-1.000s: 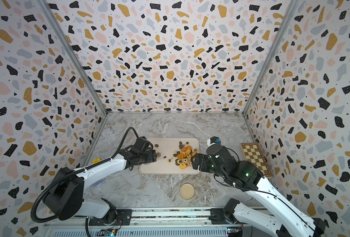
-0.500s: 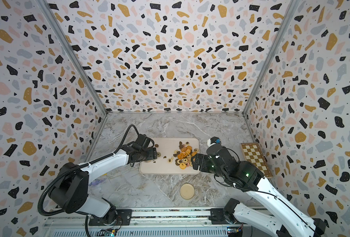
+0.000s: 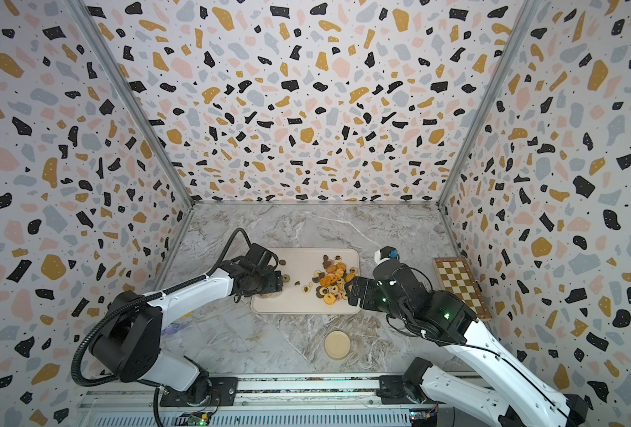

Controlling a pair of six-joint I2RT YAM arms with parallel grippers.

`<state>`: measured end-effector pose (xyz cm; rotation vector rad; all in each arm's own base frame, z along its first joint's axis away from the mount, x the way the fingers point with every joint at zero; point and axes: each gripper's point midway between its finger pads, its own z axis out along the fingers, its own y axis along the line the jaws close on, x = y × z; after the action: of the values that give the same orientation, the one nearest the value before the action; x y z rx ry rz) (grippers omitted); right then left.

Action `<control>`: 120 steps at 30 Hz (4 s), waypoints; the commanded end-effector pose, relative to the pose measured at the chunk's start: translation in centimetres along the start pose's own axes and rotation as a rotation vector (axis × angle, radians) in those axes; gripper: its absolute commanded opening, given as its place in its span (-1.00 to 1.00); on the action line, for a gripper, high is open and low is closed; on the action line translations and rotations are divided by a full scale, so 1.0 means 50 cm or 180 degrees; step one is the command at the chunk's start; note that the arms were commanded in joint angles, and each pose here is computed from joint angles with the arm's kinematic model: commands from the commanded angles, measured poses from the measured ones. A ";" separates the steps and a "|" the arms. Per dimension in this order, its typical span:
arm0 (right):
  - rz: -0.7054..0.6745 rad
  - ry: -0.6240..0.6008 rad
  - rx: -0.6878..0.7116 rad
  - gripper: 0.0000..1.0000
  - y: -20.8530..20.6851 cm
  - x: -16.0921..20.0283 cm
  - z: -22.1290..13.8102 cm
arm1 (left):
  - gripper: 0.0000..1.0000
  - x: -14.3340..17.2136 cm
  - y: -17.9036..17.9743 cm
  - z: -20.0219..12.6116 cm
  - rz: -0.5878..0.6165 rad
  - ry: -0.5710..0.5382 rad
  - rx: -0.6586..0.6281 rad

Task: Pour the cookies out of the jar
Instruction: Pour the cookies in the jar onto the tray.

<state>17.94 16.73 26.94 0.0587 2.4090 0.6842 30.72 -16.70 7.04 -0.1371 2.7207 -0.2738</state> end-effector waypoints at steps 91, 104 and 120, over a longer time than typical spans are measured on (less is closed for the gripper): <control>0.0056 -0.0069 0.0010 0.84 -0.011 -0.001 -0.009 | -1.00 -0.039 -0.033 -0.066 -0.0401 -0.0623 0.0657; 0.0071 -0.0082 -0.0010 0.84 -0.009 -0.003 -0.012 | -1.00 -0.067 -0.040 -0.077 -0.0372 -0.0673 0.0625; 0.0077 -0.0070 -0.0013 0.84 -0.010 0.000 -0.006 | -1.00 -0.074 -0.050 -0.120 -0.0407 -0.0735 0.0755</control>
<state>17.73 16.54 26.68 0.0762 2.4091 0.6963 31.94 -17.90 13.66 -0.2500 2.4654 -0.5537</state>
